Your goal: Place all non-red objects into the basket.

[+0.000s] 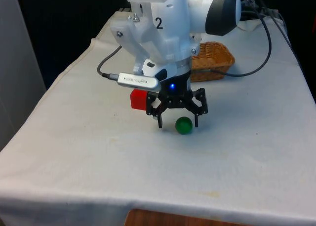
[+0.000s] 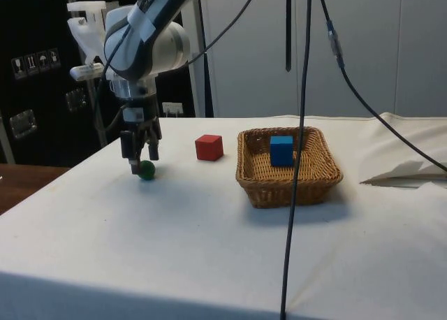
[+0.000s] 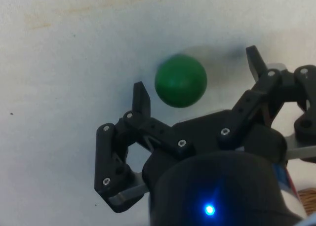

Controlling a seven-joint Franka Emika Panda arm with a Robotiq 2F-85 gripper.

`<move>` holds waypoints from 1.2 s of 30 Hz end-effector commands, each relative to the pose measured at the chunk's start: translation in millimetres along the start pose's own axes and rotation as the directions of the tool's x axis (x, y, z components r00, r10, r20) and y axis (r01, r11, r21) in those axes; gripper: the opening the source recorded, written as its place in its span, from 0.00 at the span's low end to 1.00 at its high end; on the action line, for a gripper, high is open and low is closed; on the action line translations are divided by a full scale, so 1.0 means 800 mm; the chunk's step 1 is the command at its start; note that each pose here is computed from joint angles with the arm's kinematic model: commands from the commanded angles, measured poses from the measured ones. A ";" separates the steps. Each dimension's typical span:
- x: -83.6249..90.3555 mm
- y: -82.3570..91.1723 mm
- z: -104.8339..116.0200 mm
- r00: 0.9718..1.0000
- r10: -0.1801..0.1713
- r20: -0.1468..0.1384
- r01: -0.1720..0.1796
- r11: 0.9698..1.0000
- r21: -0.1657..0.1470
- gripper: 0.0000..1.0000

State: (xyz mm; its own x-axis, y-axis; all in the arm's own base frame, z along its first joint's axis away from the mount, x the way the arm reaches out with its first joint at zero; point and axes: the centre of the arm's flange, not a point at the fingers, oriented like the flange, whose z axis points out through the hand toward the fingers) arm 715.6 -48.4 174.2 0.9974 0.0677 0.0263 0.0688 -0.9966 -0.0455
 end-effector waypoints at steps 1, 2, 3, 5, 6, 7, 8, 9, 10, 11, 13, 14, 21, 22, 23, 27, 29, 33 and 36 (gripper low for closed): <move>0.000 0.000 0.001 1.000 0.000 0.001 0.000 1.000 0.000 1.00; 0.000 0.000 0.002 1.000 0.004 0.005 -0.004 1.000 0.004 1.00; -0.001 0.000 0.002 1.000 0.004 0.005 -0.004 1.000 0.003 1.00; 0.000 0.001 0.001 1.000 0.004 0.005 -0.004 1.000 0.002 1.00; 0.000 -0.001 0.001 1.000 0.003 0.003 -0.003 1.000 -0.001 1.00; 0.000 -0.001 0.001 1.000 0.002 0.003 -0.002 1.000 -0.002 1.00; 0.000 -0.001 -0.001 1.000 0.003 0.001 -0.003 1.000 -0.003 1.00; 0.000 -0.002 0.000 1.000 0.003 0.002 -0.003 1.000 -0.005 1.00; 0.001 -0.003 -0.001 1.000 0.003 0.000 -0.003 1.000 -0.006 1.00; 0.001 -0.001 0.000 1.000 0.000 -0.001 0.000 1.000 0.000 1.00; 0.002 -0.004 -0.003 1.000 0.006 -0.004 -0.006 1.000 -0.011 1.00; 0.002 -0.004 -0.003 1.000 0.005 -0.005 -0.005 1.000 -0.012 0.96; 0.003 -0.007 -0.004 1.000 0.007 -0.009 -0.008 1.000 -0.020 0.19; 0.003 -0.007 -0.004 1.000 0.007 -0.009 -0.007 1.000 -0.021 0.10; 0.003 -0.007 -0.004 1.000 0.008 -0.009 -0.008 1.000 -0.022 0.00; 0.003 -0.006 -0.005 1.000 0.009 -0.010 -0.009 1.000 -0.024 0.00; 0.003 -0.008 -0.005 1.000 0.008 -0.010 -0.008 1.000 -0.024 0.00; 0.003 -0.008 -0.011 1.000 0.007 -0.007 -0.007 1.000 -0.023 0.00; 0.004 -0.009 -0.020 1.000 0.005 -0.006 -0.005 1.000 -0.021 0.00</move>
State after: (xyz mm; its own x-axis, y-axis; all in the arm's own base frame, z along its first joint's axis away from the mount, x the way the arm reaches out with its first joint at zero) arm 719.1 -42.2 188.7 0.9973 0.0635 0.0356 0.0646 -0.9974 -0.0317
